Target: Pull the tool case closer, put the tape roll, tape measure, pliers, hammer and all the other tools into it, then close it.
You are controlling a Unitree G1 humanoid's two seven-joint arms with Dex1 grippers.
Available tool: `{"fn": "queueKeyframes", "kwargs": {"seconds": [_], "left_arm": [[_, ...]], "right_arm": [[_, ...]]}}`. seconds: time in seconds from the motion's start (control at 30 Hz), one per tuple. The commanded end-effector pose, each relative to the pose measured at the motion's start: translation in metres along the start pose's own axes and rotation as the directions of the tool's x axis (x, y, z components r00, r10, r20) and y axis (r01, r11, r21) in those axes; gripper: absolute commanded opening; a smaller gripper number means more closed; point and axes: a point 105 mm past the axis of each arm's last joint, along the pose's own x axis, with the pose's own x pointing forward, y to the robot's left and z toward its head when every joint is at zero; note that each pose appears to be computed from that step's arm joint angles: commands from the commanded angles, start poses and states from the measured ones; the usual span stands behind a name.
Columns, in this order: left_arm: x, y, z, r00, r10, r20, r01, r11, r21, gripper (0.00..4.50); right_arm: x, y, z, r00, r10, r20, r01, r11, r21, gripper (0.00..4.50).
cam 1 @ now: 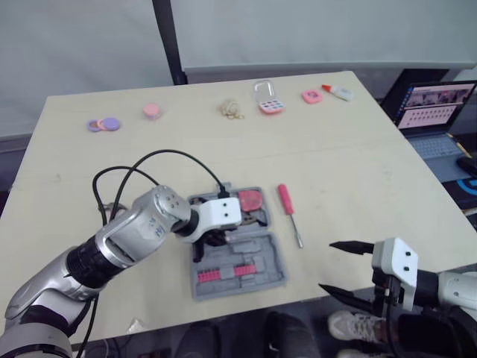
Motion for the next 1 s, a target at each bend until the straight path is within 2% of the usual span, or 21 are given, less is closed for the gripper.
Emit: {"fn": "queueKeyframes", "kwargs": {"seconds": [0.03,0.43,1.0], "left_arm": [[-0.001,0.000,0.004,1.000,-0.001,-0.007,0.001,1.000,0.017,0.06],[0.008,0.005,-0.006,0.998,0.021,-0.061,-0.021,1.000,0.005,0.06],[0.011,0.010,0.002,0.998,0.051,-0.047,-0.053,0.998,-0.031,0.06]], "right_arm": [[-0.003,0.000,0.010,1.000,-0.015,0.022,0.016,0.998,-0.052,4.50],[-0.002,0.004,0.011,0.999,-0.029,0.031,0.030,0.999,-0.040,4.50],[-0.001,0.006,0.010,0.999,-0.034,0.032,0.035,0.999,-0.033,4.50]]}}
